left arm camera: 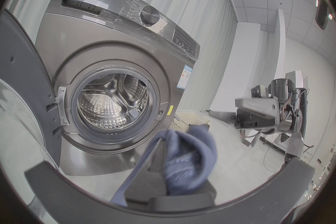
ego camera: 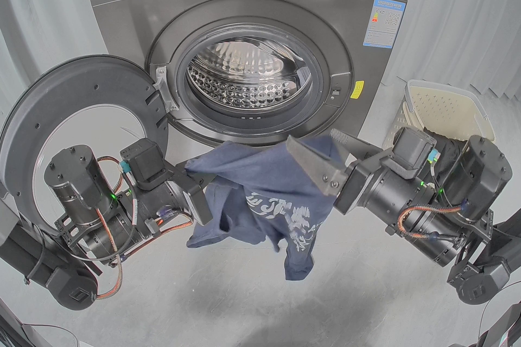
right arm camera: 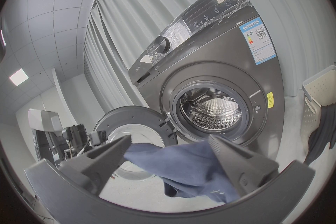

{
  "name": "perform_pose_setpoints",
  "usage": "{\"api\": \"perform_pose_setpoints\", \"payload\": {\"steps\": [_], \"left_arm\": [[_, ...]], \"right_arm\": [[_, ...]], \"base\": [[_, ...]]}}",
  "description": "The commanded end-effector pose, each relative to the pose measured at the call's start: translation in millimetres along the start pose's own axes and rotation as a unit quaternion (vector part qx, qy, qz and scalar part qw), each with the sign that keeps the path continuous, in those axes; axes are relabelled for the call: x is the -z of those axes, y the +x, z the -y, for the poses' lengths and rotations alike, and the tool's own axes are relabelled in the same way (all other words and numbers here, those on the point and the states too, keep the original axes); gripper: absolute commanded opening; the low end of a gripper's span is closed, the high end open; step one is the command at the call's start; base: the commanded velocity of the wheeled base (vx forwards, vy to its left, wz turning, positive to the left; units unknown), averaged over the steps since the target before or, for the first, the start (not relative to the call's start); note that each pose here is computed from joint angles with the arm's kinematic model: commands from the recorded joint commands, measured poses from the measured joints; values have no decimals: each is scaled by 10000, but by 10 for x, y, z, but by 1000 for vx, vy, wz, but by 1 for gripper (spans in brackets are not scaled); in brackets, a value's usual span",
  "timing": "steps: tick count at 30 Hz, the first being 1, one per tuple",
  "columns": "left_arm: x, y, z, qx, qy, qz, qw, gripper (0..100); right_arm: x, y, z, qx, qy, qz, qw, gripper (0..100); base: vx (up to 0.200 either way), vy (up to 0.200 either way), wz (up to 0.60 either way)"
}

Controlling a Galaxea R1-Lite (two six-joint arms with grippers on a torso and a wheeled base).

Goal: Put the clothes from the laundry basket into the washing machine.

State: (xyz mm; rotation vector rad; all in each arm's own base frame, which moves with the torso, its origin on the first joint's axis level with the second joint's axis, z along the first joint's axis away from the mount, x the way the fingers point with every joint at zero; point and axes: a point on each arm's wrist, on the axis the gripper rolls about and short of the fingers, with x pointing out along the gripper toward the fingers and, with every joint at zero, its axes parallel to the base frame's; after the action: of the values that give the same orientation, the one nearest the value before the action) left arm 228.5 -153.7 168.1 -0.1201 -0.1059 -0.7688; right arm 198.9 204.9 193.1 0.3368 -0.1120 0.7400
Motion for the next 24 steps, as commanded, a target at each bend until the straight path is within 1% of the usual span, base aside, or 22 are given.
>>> {"api": "perform_pose_setpoints", "payload": {"steps": [1,5,13,18,20,21,22,24], "left_arm": [[-32,29,-2,9,8,77,10000,0],[-18,36,-1,14,3,54,10000,0],[1,42,1,18,-22,9,10000,0],[-30,84,8,24,-114,69,9999,0],[-72,144,-10,-118,-137,177,9997,0],[-79,148,-10,-124,-142,193,9996,0],[-97,205,-25,-242,-148,237,9993,0],[-123,268,-37,-306,-143,283,9990,0]], "right_arm": [[145,-109,46,52,-168,-369,9992,100],[268,-186,54,76,-212,-733,9971,100],[383,-159,50,70,-239,-946,9952,100],[473,-179,-29,-81,-214,-1124,9934,100],[567,-185,-74,-189,-206,-1292,9912,100],[573,-185,-77,-202,-198,-1303,9911,100],[628,-180,-119,-277,-172,-1369,9900,100],[702,-173,-169,-371,-162,-1462,9884,100]], "base": [[0,0,0],[0,0,0],[0,0,0],[0,0,0],[0,0,0],[0,0,0],[0,0,0],[0,0,0]]}}
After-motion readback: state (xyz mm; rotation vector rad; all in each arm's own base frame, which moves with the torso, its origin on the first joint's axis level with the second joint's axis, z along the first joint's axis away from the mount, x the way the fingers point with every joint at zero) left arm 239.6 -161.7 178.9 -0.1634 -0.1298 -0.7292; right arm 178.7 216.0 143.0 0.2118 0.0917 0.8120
